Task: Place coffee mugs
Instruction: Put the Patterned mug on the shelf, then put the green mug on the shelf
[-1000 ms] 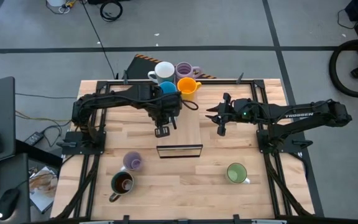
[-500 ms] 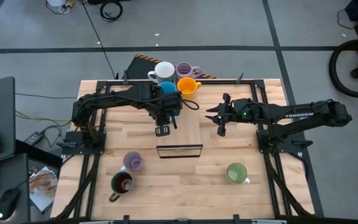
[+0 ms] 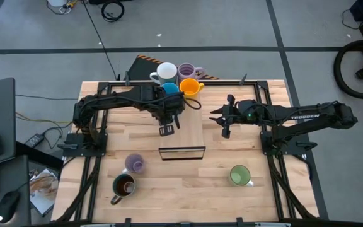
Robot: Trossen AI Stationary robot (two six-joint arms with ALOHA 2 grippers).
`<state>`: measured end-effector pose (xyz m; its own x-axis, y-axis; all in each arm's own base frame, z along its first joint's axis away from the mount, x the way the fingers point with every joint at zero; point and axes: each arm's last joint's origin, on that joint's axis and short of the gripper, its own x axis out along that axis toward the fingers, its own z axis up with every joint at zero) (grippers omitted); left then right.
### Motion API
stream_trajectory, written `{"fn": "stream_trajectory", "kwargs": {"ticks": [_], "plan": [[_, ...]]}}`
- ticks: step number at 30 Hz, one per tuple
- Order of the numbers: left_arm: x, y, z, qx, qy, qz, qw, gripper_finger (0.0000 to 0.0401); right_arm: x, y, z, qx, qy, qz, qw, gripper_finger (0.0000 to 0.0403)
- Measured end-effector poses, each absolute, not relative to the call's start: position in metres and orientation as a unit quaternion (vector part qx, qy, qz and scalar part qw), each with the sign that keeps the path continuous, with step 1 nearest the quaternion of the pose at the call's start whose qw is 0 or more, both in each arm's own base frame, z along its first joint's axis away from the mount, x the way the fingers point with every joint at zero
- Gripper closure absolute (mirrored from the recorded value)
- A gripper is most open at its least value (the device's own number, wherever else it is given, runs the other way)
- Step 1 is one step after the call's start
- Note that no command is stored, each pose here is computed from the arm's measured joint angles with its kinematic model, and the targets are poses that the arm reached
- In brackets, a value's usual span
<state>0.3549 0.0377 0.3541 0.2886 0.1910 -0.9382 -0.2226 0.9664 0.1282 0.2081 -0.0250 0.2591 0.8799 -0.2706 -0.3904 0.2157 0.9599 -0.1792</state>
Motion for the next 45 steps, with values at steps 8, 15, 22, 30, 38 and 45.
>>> {"fn": "stream_trajectory", "kwargs": {"ticks": [8,15,22,30,38,45], "plan": [[0.355,0.038,0.354,0.012,0.582,0.129,0.803,0.0326,0.208,-0.021,0.259,-0.066,0.210,-0.117,0.969,0.0280],[0.357,0.040,0.355,0.034,0.577,0.123,0.807,0.0323,0.209,-0.019,0.259,-0.066,0.209,-0.112,0.969,0.0280],[0.356,0.041,0.355,0.058,0.581,0.112,0.804,0.0323,0.209,-0.019,0.259,-0.066,0.209,-0.112,0.969,0.0280],[0.358,0.038,0.355,0.077,0.579,0.102,0.805,0.0322,0.209,-0.019,0.259,-0.067,0.210,-0.112,0.969,0.0280],[0.359,0.028,0.356,0.112,0.575,0.097,0.804,0.0285,0.209,-0.019,0.259,-0.067,0.209,-0.112,0.969,0.0280],[0.360,0.025,0.356,0.126,0.574,0.096,0.803,0.0238,0.209,-0.019,0.259,-0.067,0.209,-0.112,0.969,0.0280]]}}
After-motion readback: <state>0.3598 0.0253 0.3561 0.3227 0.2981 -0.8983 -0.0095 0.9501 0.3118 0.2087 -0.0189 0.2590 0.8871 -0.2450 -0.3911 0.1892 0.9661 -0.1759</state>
